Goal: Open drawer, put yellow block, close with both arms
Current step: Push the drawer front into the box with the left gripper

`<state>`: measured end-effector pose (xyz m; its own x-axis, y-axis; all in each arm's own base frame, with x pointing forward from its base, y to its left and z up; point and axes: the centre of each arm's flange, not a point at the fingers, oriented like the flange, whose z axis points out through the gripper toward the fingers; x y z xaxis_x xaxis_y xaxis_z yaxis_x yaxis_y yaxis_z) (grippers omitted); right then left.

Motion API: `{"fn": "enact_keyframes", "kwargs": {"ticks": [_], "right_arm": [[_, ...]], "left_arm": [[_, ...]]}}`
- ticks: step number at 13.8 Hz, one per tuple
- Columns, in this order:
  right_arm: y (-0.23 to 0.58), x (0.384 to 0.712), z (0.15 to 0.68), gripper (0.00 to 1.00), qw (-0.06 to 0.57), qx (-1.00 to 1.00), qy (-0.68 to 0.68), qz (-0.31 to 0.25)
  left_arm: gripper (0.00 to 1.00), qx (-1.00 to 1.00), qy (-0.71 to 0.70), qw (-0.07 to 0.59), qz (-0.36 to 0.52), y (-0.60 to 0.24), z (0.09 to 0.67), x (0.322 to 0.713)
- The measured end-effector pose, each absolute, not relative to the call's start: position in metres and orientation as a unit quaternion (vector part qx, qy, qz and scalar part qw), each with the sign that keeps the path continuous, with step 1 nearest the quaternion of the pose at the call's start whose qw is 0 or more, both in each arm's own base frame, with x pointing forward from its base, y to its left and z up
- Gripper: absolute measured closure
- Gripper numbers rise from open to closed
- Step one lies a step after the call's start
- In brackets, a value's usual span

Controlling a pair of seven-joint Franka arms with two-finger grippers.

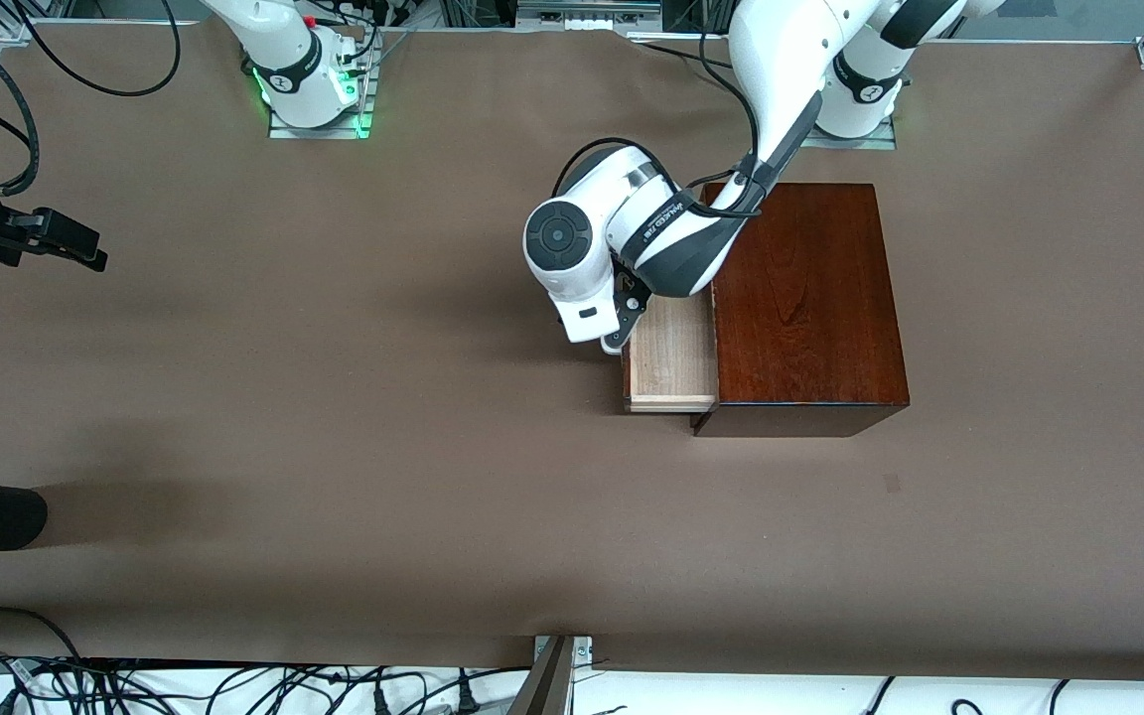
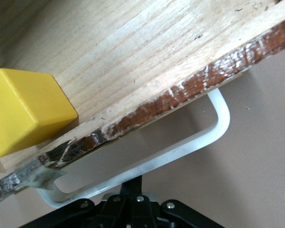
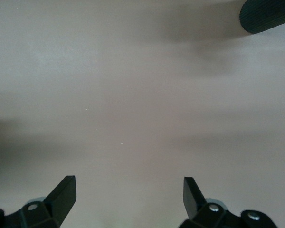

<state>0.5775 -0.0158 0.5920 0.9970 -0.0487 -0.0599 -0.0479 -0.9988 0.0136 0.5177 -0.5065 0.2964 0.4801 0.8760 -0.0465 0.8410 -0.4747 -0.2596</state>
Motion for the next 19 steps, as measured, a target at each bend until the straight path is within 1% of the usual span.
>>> {"fn": "enact_keyframes", "kwargs": {"ticks": [8,13,19], "right_arm": [[-0.016,0.578,0.593,0.0,0.006,0.999,-0.024,-0.027],[-0.016,0.578,0.593,0.0,0.006,0.999,-0.024,-0.027],[-0.016,0.578,0.593,0.0,0.006,0.999,-0.024,-0.027]], "left_arm": [[0.99,-0.84,-0.527,0.103,0.078,-0.497,0.302,0.527],[0.99,-0.837,-0.525,0.132,0.075,-0.48,0.31,0.53],[0.99,-0.846,-0.507,0.148,0.078,-0.452,0.312,0.536]]}}
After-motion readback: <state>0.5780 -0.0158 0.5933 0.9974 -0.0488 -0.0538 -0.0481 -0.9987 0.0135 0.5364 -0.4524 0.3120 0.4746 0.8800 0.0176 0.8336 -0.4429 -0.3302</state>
